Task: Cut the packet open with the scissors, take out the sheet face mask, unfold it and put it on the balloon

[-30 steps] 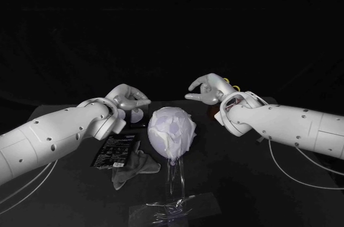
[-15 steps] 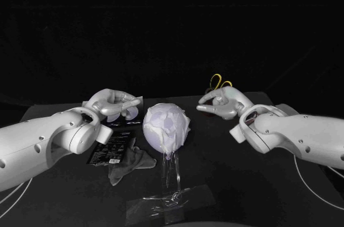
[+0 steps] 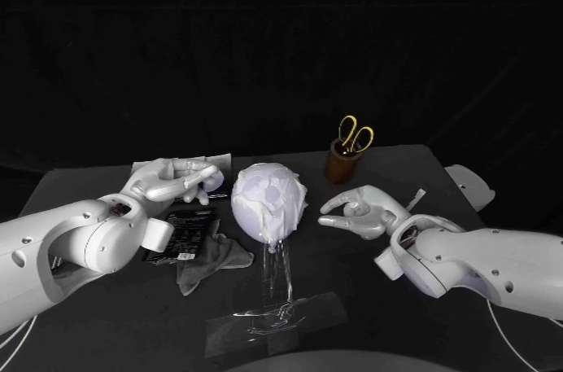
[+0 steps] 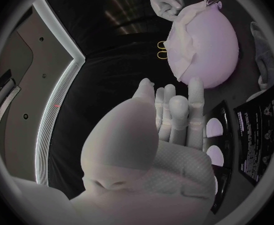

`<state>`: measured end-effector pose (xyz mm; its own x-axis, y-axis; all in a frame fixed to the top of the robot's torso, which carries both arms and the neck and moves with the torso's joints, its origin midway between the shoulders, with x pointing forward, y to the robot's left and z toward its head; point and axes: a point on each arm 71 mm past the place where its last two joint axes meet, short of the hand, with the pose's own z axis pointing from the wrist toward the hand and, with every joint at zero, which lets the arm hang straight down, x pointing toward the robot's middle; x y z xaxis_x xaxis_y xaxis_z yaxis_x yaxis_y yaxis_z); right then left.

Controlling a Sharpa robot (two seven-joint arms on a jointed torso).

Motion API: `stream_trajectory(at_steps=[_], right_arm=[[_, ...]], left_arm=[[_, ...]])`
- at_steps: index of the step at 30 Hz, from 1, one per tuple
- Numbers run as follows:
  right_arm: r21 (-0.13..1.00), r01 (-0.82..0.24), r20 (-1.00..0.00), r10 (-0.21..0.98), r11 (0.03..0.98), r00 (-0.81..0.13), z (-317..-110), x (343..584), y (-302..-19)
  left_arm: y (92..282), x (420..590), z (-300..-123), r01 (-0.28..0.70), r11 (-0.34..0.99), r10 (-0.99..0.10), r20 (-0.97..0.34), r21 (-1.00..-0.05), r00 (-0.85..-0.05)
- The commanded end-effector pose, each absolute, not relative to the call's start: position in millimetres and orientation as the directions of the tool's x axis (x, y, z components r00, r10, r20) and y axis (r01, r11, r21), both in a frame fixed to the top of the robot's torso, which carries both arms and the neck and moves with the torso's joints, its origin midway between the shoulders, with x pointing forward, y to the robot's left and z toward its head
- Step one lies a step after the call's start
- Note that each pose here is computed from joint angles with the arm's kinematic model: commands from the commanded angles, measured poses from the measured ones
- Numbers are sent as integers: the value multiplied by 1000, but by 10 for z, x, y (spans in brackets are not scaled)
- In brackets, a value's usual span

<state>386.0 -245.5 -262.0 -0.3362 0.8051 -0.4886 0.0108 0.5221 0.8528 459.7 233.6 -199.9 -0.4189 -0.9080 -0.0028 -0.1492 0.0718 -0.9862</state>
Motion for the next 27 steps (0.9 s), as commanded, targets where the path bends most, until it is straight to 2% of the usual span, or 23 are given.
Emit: stream_trajectory(at_steps=[1,10,27], right_arm=[[849,3,-504,810,529,-300,-2629,3855,-2434],[841,48,-510,820,539,-260,-2732,3858,-2321],[862,96,-461,850,497,-256,-2805,3889,-2076]], left_arm=[[2291,4554,-1981,-137,37,-895,29,-990,-445],[2262,4481,-2049,-139,69,-886,3,-988,-463],[2267,4465,-2078,-144,81,-890,-6,-986,-457]])
